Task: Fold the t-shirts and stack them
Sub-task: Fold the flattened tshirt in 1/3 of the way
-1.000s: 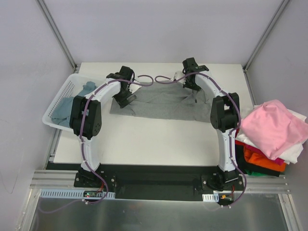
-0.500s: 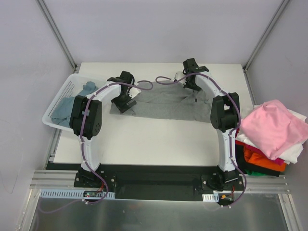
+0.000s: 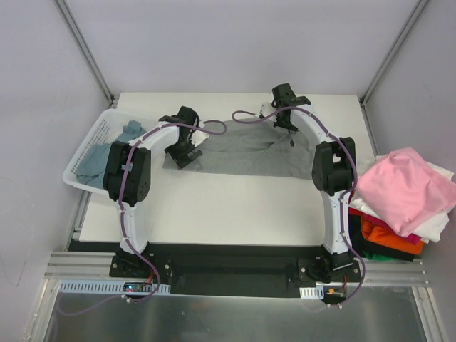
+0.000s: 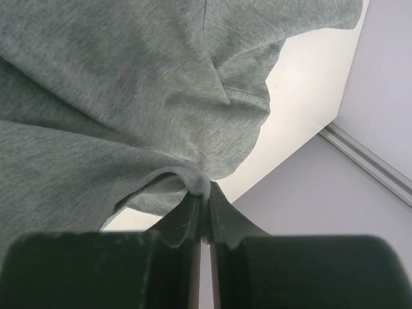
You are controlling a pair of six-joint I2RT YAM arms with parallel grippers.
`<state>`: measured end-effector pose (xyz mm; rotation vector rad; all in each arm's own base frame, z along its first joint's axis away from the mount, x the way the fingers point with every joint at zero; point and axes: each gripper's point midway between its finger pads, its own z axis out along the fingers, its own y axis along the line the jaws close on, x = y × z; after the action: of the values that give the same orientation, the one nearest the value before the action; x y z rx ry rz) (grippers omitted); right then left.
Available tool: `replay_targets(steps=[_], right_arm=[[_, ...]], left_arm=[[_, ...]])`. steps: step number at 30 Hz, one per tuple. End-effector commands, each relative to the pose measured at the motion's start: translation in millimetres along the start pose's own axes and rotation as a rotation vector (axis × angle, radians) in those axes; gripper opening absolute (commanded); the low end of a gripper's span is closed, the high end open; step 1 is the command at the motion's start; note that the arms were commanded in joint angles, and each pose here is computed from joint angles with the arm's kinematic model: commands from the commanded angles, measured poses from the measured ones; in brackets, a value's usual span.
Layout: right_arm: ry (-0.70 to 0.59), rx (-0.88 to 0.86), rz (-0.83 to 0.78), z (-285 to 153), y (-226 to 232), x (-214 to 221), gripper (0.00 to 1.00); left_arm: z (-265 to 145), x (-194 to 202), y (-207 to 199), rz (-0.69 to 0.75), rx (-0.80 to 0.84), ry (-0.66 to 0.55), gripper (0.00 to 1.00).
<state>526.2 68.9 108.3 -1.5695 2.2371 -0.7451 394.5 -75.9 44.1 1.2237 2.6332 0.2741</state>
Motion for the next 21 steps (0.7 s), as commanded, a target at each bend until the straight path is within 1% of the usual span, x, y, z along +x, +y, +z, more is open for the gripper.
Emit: replay_targets(steps=[1, 2, 4, 5, 6, 8, 10, 11, 13, 16, 21], right_arm=[[0.003, 0.07, 0.023, -6.2, -23.4, 1.0, 0.13], [0.004, 0.071, 0.022, -5.0, -23.3, 0.8, 0.19], [0.014, 0.082, 0.021, -3.9, -25.2, 1.6, 0.27], [0.019, 0.085, 0.02, -3.2, -25.4, 2.3, 0.38], [0.022, 0.09, 0.02, -2.7, -26.2, 2.4, 0.45], [0.025, 0.094, 0.024, -1.7, -27.0, 3.2, 0.54], [0.017, 0.101, 0.031, -3.5, -28.8, 2.4, 0.57], [0.015, 0.103, 0.036, -3.5, -29.2, 2.0, 0.61], [0.01, 0.114, 0.046, -5.5, -31.6, 1.7, 0.66], [0.006, 0.104, 0.05, -10.6, -26.6, 4.7, 0.66], [-0.004, 0.063, 0.061, -18.9, -4.8, 11.9, 0.67]], left_arm=[[-12.1, -1.3, -1.1, -0.016, 0.003, -0.028, 0.84], [-11.9, -1.7, -1.9, -0.015, 0.005, -0.029, 0.84], [-11.0, -1.2, -2.6, -0.013, 0.008, -0.027, 0.84], [-10.9, -0.7, -3.4, -0.016, 0.01, -0.027, 0.84], [-11.4, -0.8, -3.2, -0.016, 0.009, -0.028, 0.84], [-12.0, -0.6, -4.0, -0.015, 0.009, -0.029, 0.84], [-12.0, -0.8, -3.6, -0.015, 0.007, -0.029, 0.84], [-11.7, 0.0, -4.1, -0.014, 0.009, -0.026, 0.84], [-11.6, 0.4, -4.4, -0.014, 0.009, -0.026, 0.84], [-12.0, 2.3, -4.6, -0.014, 0.005, -0.024, 0.84], [-12.8, 2.5, -4.5, -0.013, 0.002, -0.028, 0.84]])
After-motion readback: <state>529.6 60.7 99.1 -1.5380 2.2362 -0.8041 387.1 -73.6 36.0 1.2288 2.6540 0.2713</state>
